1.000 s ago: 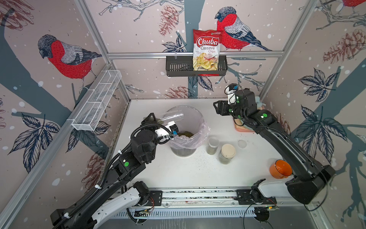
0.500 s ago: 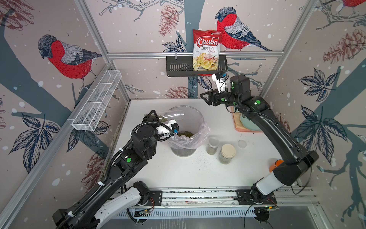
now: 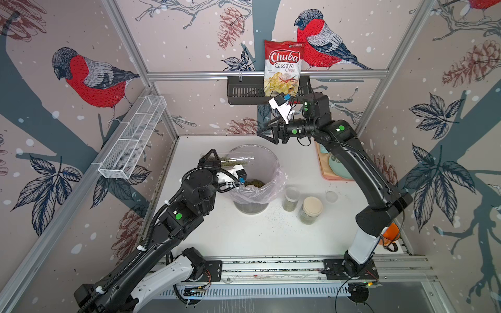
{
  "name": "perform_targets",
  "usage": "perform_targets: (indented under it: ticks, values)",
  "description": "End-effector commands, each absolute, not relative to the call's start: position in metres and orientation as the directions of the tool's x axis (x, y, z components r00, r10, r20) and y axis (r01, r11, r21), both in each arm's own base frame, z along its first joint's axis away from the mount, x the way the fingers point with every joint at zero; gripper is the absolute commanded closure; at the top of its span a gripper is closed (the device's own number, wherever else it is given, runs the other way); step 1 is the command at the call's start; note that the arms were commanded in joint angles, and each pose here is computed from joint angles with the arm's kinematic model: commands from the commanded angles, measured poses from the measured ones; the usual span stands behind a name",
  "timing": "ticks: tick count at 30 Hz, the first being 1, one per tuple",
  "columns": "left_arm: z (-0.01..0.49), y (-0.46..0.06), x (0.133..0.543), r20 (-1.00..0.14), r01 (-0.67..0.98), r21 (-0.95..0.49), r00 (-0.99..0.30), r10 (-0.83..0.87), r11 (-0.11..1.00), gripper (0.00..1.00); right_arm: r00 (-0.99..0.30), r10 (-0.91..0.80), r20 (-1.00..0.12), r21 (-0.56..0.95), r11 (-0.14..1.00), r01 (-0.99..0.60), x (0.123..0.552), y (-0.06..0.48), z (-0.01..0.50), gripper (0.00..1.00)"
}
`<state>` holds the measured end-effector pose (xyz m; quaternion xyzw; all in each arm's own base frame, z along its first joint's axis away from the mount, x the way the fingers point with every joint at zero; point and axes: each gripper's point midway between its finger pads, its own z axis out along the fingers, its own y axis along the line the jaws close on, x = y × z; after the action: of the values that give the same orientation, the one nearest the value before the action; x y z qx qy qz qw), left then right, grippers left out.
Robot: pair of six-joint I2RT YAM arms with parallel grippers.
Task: Empty moldy mung beans from jars
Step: Pour the moldy mung beans from the jar into the trash bin.
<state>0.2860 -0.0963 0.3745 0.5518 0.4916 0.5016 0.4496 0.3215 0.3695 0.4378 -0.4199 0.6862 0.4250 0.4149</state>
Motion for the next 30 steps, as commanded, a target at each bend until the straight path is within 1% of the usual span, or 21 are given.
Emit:
perform_targets:
  ticks: [1,3,5,10,19,30]
  values:
    - [0.389,-0.096,0.287,0.153,0.042,0.987,0.007,0.988,-0.153,0.59,-0.261,-0.262,-0.929,0.206,0.217,-0.954,0.306,0.371,0.433,0.31]
    - [0.388,-0.096,0.288,0.17,0.063,0.983,0.014,0.985,-0.17,0.59,-0.224,-0.282,-0.933,0.183,0.165,-0.969,0.294,0.373,0.429,0.3]
    - [0.38,-0.099,0.289,0.207,0.095,0.973,0.028,0.978,-0.209,0.58,-0.192,-0.291,-0.937,0.158,0.136,-0.978,0.288,0.375,0.426,0.3]
    - [0.393,-0.103,0.29,0.22,0.091,0.97,0.049,0.974,-0.224,0.58,-0.157,-0.339,-0.927,0.148,0.054,-0.988,0.276,0.391,0.415,0.3]
    - [0.389,-0.12,0.292,0.238,0.142,0.956,0.129,0.963,-0.255,0.58,-0.168,-0.382,-0.909,0.171,0.027,-0.985,0.282,0.414,0.396,0.32]
    - [0.374,-0.129,0.298,0.263,0.173,0.942,0.148,0.953,-0.287,0.59,-0.156,-0.42,-0.894,0.185,-0.03,-0.982,0.267,0.429,0.383,0.34]
